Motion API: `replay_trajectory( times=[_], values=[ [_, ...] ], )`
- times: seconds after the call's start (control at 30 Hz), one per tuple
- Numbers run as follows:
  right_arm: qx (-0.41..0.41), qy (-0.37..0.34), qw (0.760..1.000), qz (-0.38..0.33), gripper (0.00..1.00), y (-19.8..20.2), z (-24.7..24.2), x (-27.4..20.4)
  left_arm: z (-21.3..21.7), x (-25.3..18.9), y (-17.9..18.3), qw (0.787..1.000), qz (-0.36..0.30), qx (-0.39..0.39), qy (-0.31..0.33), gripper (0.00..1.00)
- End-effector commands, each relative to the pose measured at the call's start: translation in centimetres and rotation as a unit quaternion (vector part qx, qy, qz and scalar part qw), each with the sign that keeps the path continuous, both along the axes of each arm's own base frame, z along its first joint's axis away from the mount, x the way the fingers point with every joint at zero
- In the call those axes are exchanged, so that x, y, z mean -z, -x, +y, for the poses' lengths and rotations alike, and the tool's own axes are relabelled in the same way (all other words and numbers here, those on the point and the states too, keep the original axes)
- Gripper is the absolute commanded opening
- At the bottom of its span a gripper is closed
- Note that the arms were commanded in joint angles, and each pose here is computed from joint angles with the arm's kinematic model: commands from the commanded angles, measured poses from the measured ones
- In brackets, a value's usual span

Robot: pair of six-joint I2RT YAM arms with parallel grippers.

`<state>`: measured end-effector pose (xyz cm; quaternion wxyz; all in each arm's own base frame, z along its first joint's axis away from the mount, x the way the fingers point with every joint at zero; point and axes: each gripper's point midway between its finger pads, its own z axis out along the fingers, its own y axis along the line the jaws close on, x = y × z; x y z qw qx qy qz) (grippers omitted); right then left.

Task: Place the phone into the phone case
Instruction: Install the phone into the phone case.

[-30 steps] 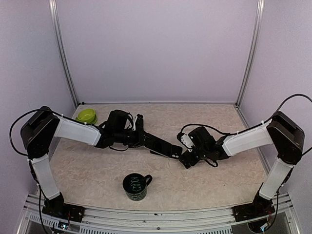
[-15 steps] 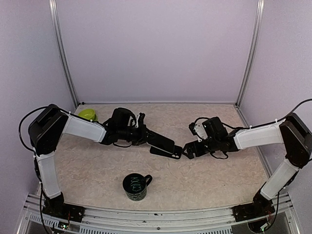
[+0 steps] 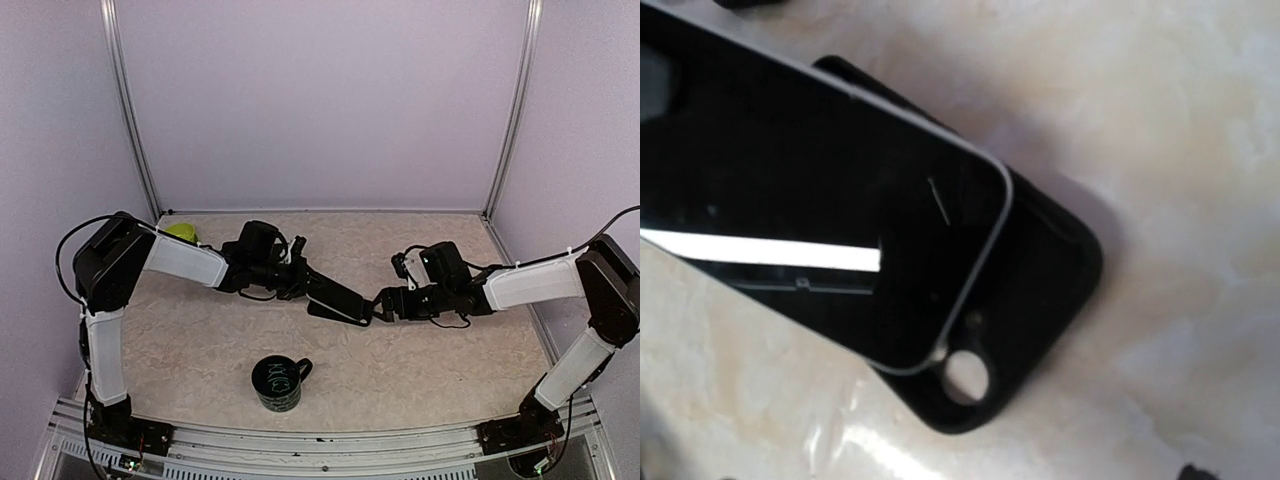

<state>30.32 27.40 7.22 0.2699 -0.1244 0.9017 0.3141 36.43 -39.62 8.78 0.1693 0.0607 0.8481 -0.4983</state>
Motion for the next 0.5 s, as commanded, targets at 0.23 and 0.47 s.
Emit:
replay_trajectory(
  times=[0.23,0.47],
  values=[
    [0.007,-0.042,0.999,0.028,0.92,-0.6,1.4,0.8,-0.8,-1.3,0.0,0.999,0.019,0.037,0.031,0.0],
    [0.001,-0.057,0.998,0.04,0.92,-0.6,2.4,1.5,-1.0,0.1,0.2,0.998,0.044,0.042,0.031,0.0]
  ],
)
